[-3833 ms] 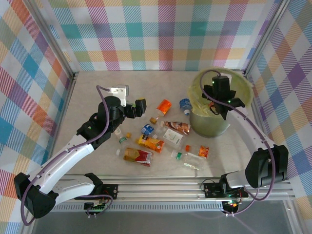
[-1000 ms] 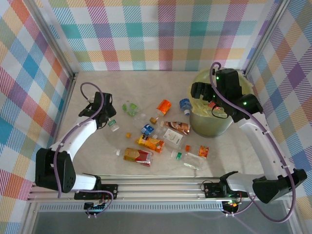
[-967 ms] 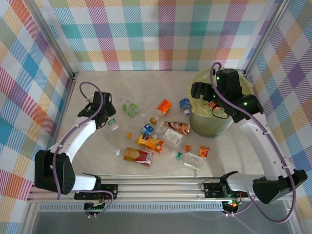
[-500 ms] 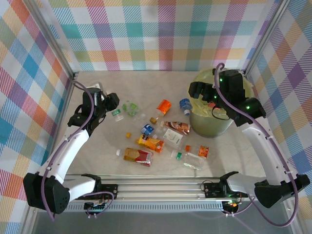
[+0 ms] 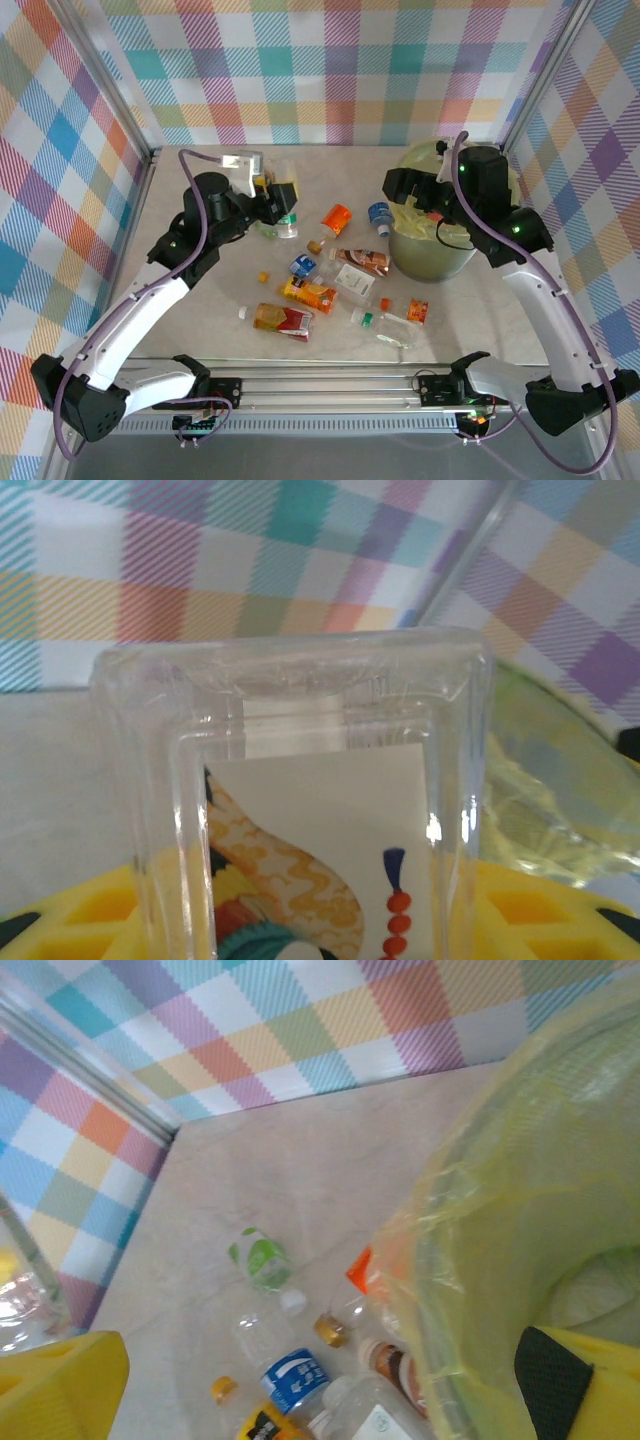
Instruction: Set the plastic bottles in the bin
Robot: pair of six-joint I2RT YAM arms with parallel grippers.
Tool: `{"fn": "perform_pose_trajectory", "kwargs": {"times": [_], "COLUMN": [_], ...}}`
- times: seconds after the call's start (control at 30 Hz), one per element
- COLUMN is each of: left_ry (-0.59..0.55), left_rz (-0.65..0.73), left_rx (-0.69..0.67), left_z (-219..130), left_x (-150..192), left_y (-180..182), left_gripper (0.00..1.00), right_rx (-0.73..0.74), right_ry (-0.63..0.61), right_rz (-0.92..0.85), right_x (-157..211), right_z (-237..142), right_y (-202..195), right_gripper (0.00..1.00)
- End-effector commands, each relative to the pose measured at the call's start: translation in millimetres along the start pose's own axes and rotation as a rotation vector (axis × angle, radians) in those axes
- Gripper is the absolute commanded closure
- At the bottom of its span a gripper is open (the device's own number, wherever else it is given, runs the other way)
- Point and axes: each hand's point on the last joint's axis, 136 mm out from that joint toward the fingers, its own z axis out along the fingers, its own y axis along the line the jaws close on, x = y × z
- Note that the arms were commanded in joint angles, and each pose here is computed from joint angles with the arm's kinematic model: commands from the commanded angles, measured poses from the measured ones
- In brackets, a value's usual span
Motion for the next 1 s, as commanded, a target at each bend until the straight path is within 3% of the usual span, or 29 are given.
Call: {"fn": "perform_pose_trajectory", "kwargs": {"times": [0.0, 0.23, 0.5, 0.97], "left_ry": [-0.032, 0.000, 0.018, 0.005], "left_rz": [0.089, 0.192, 0.300, 0.409], "left_rx": [0.140, 0.329, 0.488, 0.566], "left_z": [4.6, 13.5, 22.4, 28.0], "left_x": [-14.1, -3.2, 7.3, 6.2], "left_y": [-38.0, -86.5, -114.6, -129.3], "left_gripper": [0.63, 0.63, 0.63, 0.63], "right_rx": [-0.136, -0.304, -0.436, -0.494], "right_ry": [0.004, 0.051, 0.083, 0.150], "right_rz": [-0.001, -0.018, -0.054, -0.047], "right_x": [-0.1, 5.9, 9.3, 19.7], "right_z": [-6.3, -9.9, -17.6, -14.9], "right_y": [25.4, 54.1, 76.5, 84.1], "right_gripper": [0.00, 0.00, 0.00, 0.00]}}
